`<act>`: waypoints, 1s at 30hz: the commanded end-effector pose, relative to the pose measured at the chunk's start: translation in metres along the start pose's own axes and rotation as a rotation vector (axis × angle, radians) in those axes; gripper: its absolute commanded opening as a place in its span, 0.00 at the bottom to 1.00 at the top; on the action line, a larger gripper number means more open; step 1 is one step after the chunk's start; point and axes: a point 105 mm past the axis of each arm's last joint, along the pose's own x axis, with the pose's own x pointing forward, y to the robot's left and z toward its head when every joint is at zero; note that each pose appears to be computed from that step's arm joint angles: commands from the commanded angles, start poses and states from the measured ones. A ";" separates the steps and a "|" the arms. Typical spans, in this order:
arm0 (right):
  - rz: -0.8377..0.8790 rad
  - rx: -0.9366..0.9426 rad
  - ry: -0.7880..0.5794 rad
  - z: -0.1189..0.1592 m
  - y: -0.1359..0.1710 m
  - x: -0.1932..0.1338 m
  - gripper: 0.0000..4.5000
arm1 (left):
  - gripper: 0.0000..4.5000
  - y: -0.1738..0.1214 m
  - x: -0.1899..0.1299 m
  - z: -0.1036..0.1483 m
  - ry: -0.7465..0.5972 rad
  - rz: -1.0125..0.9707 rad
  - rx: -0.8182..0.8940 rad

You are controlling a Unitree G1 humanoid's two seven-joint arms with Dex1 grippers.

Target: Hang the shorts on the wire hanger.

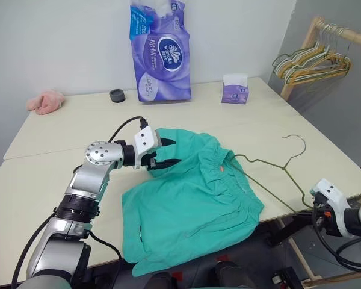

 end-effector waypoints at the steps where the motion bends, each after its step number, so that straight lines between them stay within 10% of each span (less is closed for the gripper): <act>1: 0.006 -0.051 -0.020 0.013 -0.002 0.005 0.00 | 0.69 0.007 -0.003 0.014 -0.033 0.025 0.046; 30: 0.031 -0.316 -0.228 0.115 0.017 0.033 0.00 | 0.73 0.029 -0.014 0.031 -0.108 0.080 -0.070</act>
